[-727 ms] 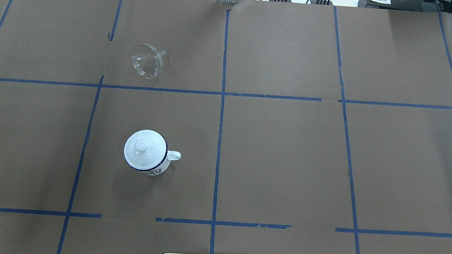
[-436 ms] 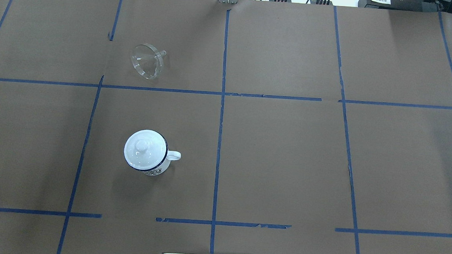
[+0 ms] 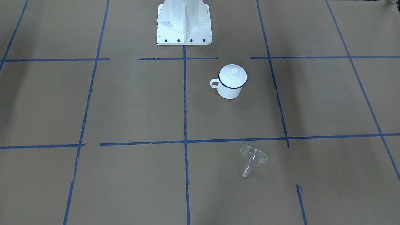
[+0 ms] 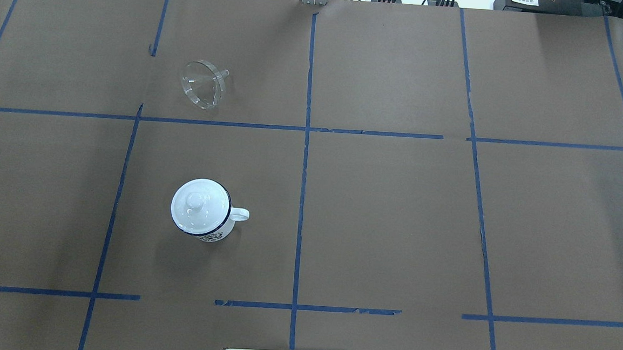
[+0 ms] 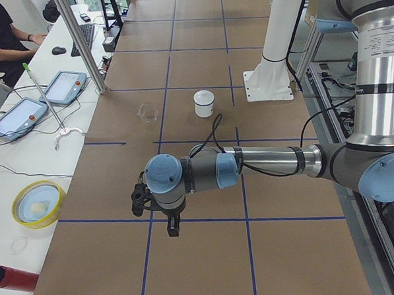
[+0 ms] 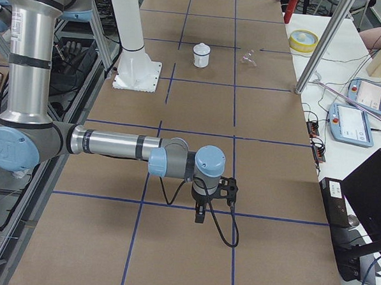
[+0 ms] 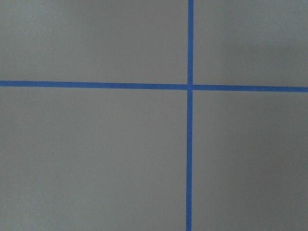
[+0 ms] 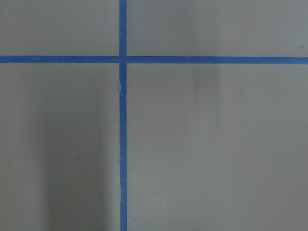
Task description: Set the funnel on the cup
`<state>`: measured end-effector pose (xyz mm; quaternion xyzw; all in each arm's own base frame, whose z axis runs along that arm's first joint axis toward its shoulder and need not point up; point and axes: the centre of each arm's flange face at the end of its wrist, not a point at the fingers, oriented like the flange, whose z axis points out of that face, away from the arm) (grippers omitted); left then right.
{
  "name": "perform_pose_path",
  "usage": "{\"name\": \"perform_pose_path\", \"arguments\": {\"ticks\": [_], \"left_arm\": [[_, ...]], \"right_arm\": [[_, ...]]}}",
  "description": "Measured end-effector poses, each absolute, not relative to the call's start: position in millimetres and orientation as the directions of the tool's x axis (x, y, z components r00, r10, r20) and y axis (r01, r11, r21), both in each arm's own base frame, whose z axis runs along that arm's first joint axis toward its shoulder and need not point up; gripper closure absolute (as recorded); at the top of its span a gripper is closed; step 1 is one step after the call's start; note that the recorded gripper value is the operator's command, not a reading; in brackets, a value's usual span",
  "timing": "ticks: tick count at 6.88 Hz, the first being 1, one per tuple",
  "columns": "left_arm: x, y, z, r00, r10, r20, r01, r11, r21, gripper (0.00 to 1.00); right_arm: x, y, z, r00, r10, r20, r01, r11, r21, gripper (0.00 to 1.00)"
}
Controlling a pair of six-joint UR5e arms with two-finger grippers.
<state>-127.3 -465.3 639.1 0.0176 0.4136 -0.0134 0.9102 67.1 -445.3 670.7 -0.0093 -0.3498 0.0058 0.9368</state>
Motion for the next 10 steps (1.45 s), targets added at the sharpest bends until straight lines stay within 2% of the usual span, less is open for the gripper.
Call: {"name": "perform_pose_path", "arguments": {"ticks": [7, 10], "left_arm": [[-120, -436, 650, 0.67, 0.098, -0.735, 0.038, 0.985, 0.166, 0.0], [-93, -448, 592, 0.662, 0.002, -0.749, 0.126, 0.985, 0.115, 0.0]], "right_arm": [[67, -445, 671, 0.755, 0.017, 0.655, -0.004, 1.0, -0.021, 0.0], [67, -445, 671, 0.755, 0.017, 0.655, -0.004, 1.0, -0.021, 0.0]]}}
